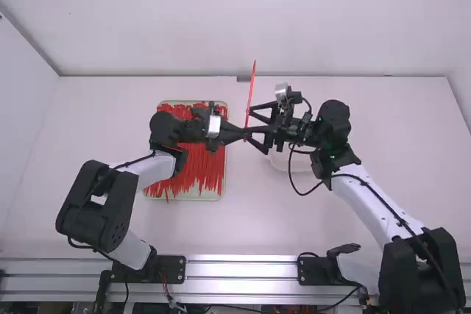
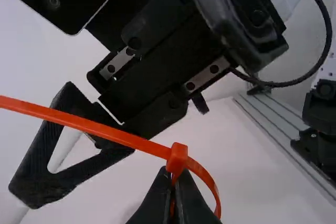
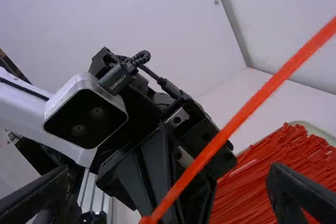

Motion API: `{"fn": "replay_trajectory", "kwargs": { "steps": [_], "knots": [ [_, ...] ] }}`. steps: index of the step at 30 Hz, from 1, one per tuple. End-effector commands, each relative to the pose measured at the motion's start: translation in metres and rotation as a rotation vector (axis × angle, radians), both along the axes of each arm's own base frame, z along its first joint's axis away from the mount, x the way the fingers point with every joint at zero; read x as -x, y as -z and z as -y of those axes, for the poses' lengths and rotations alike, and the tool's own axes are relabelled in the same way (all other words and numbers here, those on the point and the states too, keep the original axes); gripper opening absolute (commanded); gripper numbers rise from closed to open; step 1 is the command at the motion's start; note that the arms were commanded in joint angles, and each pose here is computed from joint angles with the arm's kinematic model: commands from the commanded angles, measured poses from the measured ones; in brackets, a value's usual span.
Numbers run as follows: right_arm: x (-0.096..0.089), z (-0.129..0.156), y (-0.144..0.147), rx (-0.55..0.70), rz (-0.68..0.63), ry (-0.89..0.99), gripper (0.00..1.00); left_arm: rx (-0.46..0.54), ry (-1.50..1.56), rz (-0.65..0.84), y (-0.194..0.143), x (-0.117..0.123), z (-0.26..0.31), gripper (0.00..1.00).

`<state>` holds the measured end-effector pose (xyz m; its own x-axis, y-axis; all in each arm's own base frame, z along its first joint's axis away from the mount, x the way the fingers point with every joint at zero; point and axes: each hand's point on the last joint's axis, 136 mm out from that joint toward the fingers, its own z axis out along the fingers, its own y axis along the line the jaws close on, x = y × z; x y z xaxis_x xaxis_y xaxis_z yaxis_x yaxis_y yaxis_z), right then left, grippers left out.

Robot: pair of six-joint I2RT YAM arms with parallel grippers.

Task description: Fasten the cable tie

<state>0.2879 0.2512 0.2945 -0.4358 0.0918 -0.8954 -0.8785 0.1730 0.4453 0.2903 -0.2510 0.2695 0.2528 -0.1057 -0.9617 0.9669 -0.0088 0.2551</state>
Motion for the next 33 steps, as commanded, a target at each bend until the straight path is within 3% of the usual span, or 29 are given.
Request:
{"fn": "replay_trajectory", "kwargs": {
  "steps": [1, 6, 8, 14, 16, 17, 18, 25, 28, 33],
  "knots": [
    [0.000, -0.004, -0.015, -0.015, 0.037, 0.006, 0.87, 0.000, 0.007, -0.022, 0.001, 0.002, 0.002, 0.02],
    [0.002, -0.006, -0.016, -0.016, 0.041, -0.002, 0.54, 0.001, 0.011, -0.020, 0.000, 0.003, 0.003, 0.02],
    [0.002, -0.006, -0.015, -0.016, 0.040, -0.001, 0.01, 0.000, 0.012, -0.022, 0.001, 0.003, 0.003, 0.02],
    [0.002, -0.006, -0.014, -0.013, 0.033, -0.001, 0.00, -0.002, 0.010, -0.029, 0.001, 0.002, 0.003, 0.02],
    [0.001, -0.005, -0.014, -0.013, 0.034, 0.002, 0.00, -0.002, 0.008, -0.029, 0.001, 0.002, 0.003, 0.14],
    [0.000, -0.004, -0.014, -0.013, 0.034, 0.004, 0.00, -0.002, 0.013, -0.029, 0.001, 0.003, 0.004, 0.63],
    [-0.002, -0.002, -0.014, -0.014, 0.034, 0.012, 0.00, -0.003, 0.017, -0.029, 0.002, 0.004, 0.004, 0.99],
    [-0.014, 0.025, -0.013, -0.009, 0.030, 0.041, 0.00, -0.012, 0.019, -0.073, 0.005, 0.002, 0.004, 0.99],
    [-0.034, 0.054, 0.002, 0.017, -0.047, 0.136, 0.00, -0.024, -0.003, -0.131, 0.011, -0.005, 0.000, 0.99],
    [-0.047, 0.082, 0.022, 0.063, -0.098, 0.215, 0.00, -0.055, -0.023, -0.215, 0.025, -0.013, -0.004, 0.99]
  ]
}}
